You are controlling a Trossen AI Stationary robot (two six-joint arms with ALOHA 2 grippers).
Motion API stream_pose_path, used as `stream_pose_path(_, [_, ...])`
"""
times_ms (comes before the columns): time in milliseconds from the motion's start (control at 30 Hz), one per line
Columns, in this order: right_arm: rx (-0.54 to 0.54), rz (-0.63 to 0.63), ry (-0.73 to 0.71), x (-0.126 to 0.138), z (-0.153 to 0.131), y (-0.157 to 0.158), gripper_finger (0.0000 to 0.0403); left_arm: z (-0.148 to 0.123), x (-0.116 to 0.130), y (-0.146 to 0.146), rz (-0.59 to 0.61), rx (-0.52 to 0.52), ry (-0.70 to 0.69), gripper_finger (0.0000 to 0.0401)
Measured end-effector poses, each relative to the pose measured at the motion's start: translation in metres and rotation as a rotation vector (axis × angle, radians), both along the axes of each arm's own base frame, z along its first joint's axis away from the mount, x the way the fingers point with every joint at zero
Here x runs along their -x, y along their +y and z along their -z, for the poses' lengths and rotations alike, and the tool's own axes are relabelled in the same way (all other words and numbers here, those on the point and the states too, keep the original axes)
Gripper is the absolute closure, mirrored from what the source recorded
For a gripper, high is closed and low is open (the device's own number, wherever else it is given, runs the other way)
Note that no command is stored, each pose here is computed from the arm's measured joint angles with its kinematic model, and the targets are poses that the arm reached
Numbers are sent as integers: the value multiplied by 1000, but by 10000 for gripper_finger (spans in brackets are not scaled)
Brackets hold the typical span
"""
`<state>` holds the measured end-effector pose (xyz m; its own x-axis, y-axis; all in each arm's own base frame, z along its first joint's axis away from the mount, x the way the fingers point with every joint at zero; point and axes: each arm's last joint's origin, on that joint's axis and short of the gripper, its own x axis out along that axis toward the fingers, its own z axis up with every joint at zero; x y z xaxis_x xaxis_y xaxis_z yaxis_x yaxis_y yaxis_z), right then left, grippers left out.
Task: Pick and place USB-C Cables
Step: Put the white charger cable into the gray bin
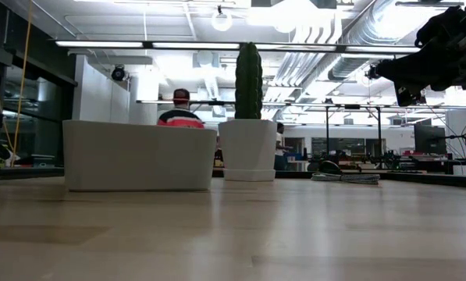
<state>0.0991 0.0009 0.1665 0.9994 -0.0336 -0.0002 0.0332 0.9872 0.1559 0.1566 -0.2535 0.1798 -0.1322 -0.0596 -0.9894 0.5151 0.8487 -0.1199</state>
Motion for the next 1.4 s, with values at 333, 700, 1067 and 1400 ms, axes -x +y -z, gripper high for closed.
stream_pose_path(333, [0, 0, 0, 0, 0, 0, 402, 0, 0, 0, 9, -2, 0, 227])
stream_pose_path(700, [0, 0, 0, 0, 0, 0, 402, 17, -3, -4, 36, -44, 24, 193])
stream_pose_path(1067, [0, 0, 0, 0, 0, 0, 402, 51, -6, -9, 36, -129, 109, 194])
stream_pose_path(1400, [0, 0, 0, 0, 0, 0, 402, 54, -6, -9, 76, -125, 113, 218])
